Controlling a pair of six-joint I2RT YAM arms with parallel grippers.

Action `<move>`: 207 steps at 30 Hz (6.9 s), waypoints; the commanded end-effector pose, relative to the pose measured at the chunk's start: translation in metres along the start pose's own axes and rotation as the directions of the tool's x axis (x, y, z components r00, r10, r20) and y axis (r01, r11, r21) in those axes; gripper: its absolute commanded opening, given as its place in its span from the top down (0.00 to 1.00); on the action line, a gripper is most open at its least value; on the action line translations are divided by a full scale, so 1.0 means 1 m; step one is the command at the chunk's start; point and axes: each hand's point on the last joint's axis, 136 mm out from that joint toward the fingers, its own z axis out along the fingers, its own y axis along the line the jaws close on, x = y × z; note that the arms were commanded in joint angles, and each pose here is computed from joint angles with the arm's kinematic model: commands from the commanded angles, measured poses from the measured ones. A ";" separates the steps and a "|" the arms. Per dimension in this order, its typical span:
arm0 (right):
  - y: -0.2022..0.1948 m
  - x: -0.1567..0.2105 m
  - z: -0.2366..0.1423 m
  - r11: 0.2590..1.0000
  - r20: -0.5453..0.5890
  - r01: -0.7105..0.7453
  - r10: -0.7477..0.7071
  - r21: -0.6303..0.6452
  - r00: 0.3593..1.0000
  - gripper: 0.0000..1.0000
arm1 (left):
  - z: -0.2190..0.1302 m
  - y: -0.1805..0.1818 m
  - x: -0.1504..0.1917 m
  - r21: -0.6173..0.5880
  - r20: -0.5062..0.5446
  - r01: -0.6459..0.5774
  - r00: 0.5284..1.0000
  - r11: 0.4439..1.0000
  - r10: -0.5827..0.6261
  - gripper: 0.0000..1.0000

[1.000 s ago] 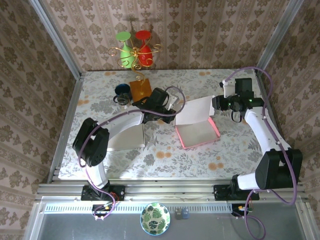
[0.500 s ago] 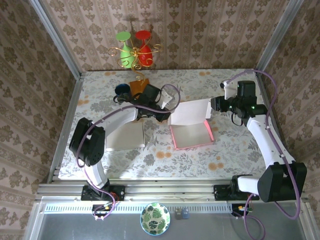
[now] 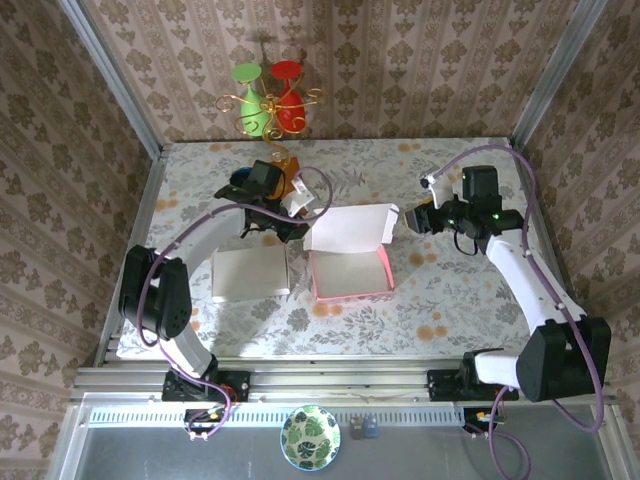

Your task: Fold the paper box

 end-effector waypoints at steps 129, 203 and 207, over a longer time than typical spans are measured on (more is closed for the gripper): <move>-0.062 0.023 0.119 0.885 0.241 -0.371 0.309 0.281 0.920 1.00 | 0.096 0.037 -0.104 0.062 0.539 0.440 0.741 0.896 -0.401 1.00; 0.003 -0.001 0.087 -0.407 0.278 -0.913 0.879 0.016 -0.387 1.00 | 0.099 0.009 -0.066 -0.307 0.517 0.428 0.825 0.850 -0.229 0.95; 0.006 0.009 0.090 -0.420 0.270 -0.907 0.877 0.029 -0.398 1.00 | 0.092 0.003 -0.068 -0.282 0.514 0.424 0.824 0.860 -0.237 0.85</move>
